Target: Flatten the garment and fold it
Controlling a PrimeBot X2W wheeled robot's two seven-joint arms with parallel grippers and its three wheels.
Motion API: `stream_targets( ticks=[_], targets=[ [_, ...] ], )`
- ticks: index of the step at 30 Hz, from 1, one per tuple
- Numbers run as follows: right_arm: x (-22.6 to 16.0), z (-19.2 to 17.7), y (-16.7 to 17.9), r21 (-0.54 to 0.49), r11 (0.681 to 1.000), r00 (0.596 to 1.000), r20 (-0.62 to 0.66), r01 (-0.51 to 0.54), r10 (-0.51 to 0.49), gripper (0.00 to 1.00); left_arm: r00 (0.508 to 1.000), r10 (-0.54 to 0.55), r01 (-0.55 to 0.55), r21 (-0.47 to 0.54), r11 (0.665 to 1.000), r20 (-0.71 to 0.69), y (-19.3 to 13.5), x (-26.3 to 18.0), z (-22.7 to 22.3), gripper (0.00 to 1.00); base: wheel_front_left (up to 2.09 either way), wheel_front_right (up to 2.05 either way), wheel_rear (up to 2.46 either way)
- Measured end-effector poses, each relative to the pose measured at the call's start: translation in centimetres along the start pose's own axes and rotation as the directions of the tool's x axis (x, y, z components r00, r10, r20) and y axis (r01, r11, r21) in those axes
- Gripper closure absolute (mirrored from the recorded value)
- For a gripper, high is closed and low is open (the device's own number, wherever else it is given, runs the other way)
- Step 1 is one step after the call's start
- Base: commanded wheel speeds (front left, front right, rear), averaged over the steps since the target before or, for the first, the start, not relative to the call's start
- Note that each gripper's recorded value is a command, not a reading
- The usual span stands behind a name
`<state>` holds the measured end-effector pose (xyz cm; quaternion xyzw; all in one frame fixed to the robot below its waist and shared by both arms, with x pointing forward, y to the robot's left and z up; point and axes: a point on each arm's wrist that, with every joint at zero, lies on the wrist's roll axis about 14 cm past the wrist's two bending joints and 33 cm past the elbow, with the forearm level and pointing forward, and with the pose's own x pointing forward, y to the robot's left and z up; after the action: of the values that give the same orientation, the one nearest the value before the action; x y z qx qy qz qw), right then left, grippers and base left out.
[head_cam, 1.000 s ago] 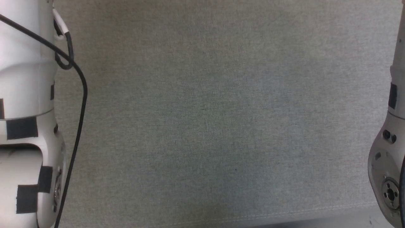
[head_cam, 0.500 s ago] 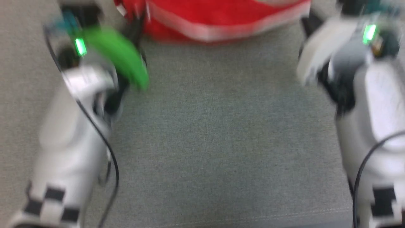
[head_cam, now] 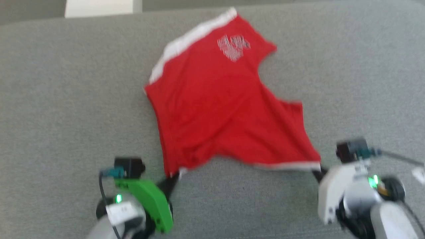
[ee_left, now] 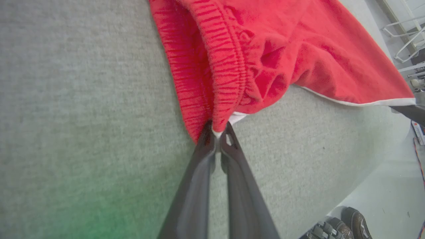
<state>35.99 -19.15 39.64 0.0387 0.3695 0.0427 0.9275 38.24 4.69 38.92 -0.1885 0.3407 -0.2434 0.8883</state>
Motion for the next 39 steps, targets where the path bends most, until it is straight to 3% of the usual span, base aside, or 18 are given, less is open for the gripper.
stream_targets(
  ticks=[8, 16, 20, 29, 39],
  targets=[
    [-5.4, -5.2, -1.4, 0.107, 0.991, 0.995, -0.073, 0.075, -0.068, 1.00, 0.997, 0.053, -0.053, -0.008, 0.999, -0.060, -0.7, -5.0, -3.3, 1.00, 0.00, 0.00, 0.00],
    [-7.4, -5.2, -1.8, 0.113, 0.988, 0.994, -0.052, 0.101, -0.096, 1.00, 0.998, 0.008, -0.006, 0.023, 1.000, -0.057, -3.1, -7.5, -3.8, 1.00, 0.00, 0.00, 0.00],
    [-7.3, -3.0, -1.2, 0.079, 0.993, 0.996, 0.020, 0.085, -0.087, 1.00, 0.999, -0.033, 0.033, 0.045, 0.998, 0.002, -4.4, -7.5, -2.6, 1.00, 0.00, 0.00, 0.00],
    [-5.2, 8.4, -0.5, -0.097, 0.992, 0.961, 0.272, 0.085, -0.056, 1.00, 0.975, -0.138, 0.119, 0.117, 0.986, 0.173, -6.9, -5.1, 3.9, 1.00, 0.00, 0.00, 0.00],
    [0.7, 17.3, 0.6, -0.227, 0.971, 0.935, 0.354, 0.075, 0.010, 1.00, 0.945, -0.063, 0.048, 0.054, 0.997, 0.322, -3.7, -1.9, 10.1, 1.00, 0.00, 0.00, 0.00]
  ],
)
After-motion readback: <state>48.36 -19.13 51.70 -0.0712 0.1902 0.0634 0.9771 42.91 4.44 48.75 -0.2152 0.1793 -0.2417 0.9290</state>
